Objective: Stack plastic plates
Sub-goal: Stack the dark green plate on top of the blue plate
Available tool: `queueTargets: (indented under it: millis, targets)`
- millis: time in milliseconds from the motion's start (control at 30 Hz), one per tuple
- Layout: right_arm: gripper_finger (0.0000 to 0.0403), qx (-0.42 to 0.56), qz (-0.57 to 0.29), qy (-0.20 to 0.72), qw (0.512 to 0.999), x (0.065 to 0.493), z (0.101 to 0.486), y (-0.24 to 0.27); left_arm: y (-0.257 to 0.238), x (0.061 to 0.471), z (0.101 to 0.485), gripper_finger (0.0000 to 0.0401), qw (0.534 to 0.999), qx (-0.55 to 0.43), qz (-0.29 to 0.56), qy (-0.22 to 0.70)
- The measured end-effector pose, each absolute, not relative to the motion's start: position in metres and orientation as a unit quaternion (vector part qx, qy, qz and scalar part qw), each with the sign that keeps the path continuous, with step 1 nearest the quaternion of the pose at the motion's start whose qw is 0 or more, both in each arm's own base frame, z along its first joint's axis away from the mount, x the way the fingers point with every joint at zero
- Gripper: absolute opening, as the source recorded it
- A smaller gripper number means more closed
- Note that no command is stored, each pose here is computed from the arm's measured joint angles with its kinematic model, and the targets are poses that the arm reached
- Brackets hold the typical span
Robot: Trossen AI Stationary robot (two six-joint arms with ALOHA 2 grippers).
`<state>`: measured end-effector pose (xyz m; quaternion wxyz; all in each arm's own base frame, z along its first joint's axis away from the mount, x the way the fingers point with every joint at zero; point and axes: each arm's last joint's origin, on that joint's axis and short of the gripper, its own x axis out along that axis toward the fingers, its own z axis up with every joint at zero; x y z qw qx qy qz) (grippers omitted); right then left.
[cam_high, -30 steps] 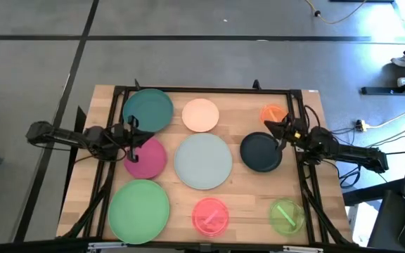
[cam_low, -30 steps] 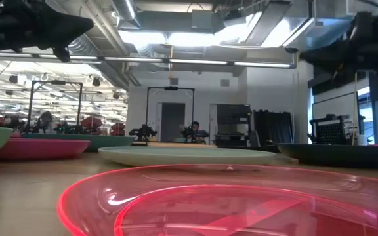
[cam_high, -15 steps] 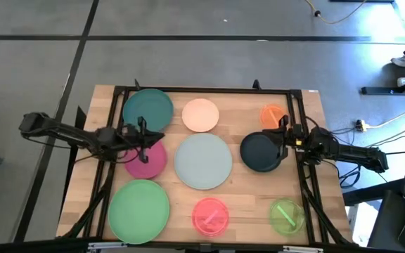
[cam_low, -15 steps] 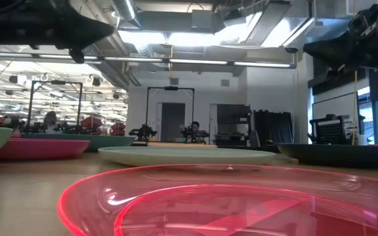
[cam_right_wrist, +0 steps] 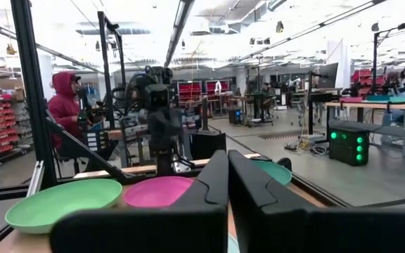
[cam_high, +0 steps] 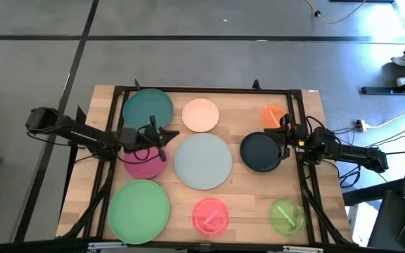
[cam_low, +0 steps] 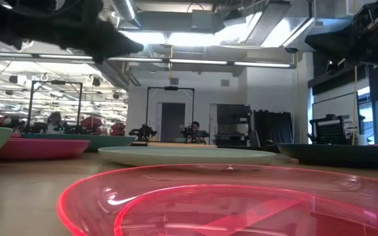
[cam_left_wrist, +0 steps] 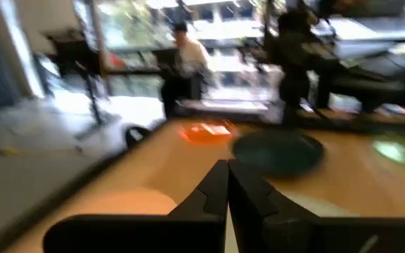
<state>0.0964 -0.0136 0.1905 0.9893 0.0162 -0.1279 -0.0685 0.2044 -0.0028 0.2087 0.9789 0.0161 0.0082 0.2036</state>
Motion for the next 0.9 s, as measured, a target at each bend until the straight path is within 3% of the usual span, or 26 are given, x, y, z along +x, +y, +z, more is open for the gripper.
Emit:
queueTargets:
  millis: [133,233,400,633,800,900]
  targets:
    - [0.0001,0.013,-0.069,-0.141,0.988,0.096,0.193,-0.013,0.007,0.211,0.218,0.0010,0.966,0.009,0.258,0.007]
    - [0.0001,0.001,-0.070,-0.161,0.985,0.095,0.197,-0.013,0.014,0.216,0.226,0.0037,0.961,0.010,0.276,0.023]
    - [0.0001,-0.026,-0.109,-0.178,0.978,0.093,0.203,-0.015,0.031,0.225,0.244,0.0117,0.944,-0.007,0.313,0.099]
    - [0.0001,-0.066,-0.147,-0.193,0.968,0.090,0.231,-0.016,0.062,0.221,0.250,0.0219,0.888,-0.078,0.385,0.240]
    - [0.0001,-0.094,-0.176,-0.219,0.955,0.085,0.259,-0.017,0.076,0.221,0.236,0.0242,0.862,-0.123,0.392,0.296]
    - [0.0001,-0.099,-0.180,-0.223,0.953,0.084,0.266,-0.017,0.081,0.224,0.232,0.0240,0.857,-0.099,0.402,0.306]
